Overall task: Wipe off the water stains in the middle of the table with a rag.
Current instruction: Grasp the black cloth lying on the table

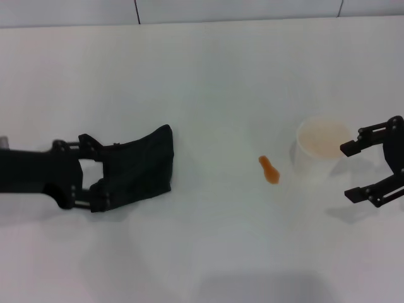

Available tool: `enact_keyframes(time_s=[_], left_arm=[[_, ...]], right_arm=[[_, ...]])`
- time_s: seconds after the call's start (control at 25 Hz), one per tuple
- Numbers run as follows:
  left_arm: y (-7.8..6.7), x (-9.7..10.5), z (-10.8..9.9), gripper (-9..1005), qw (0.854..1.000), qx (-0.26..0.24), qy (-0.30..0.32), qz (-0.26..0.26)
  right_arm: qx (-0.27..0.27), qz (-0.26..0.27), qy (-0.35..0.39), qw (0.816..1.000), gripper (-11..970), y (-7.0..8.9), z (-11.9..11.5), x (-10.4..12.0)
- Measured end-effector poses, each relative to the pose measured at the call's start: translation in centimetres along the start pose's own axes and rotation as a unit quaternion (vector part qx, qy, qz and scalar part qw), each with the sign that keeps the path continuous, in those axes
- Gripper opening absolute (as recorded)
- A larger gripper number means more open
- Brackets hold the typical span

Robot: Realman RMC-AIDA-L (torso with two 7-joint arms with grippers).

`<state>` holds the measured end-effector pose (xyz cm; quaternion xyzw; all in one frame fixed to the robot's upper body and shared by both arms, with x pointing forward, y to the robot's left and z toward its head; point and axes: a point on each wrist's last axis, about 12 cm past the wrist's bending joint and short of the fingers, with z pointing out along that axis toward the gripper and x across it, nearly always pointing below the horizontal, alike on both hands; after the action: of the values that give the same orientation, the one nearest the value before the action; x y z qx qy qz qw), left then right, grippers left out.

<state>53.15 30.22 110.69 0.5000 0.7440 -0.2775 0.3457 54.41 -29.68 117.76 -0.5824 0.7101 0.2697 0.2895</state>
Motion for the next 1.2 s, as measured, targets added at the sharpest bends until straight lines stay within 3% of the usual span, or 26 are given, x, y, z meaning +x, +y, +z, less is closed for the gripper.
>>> enact_keyframes(time_s=[0.28,0.56,0.84,1.08,1.2], left_arm=[[1.7,-1.1,0.6,822,0.997,-0.048,0.010,-0.053],[2.0,-1.5,3.2,820,0.996,-0.008,0.037,-0.085],[2.1,-0.9,4.3,817,0.992,-0.010,0.054,-0.111],[2.2,-0.5,4.3,611,0.991,-0.019,0.056,-0.119],[2.2,-0.2,4.4,613,0.991,-0.022,0.058,-0.122]], right_arm=[[-0.015,-0.011,0.006,1.000,843,0.1,1.2,-0.5],[-0.020,-0.016,0.006,1.000,843,0.3,1.9,-0.7],[-0.021,-0.023,0.006,0.999,843,0.4,2.0,-0.7],[-0.022,-0.026,0.005,0.999,843,0.4,2.1,-0.7],[-0.022,-0.025,0.004,0.999,843,0.4,2.1,-0.7]])
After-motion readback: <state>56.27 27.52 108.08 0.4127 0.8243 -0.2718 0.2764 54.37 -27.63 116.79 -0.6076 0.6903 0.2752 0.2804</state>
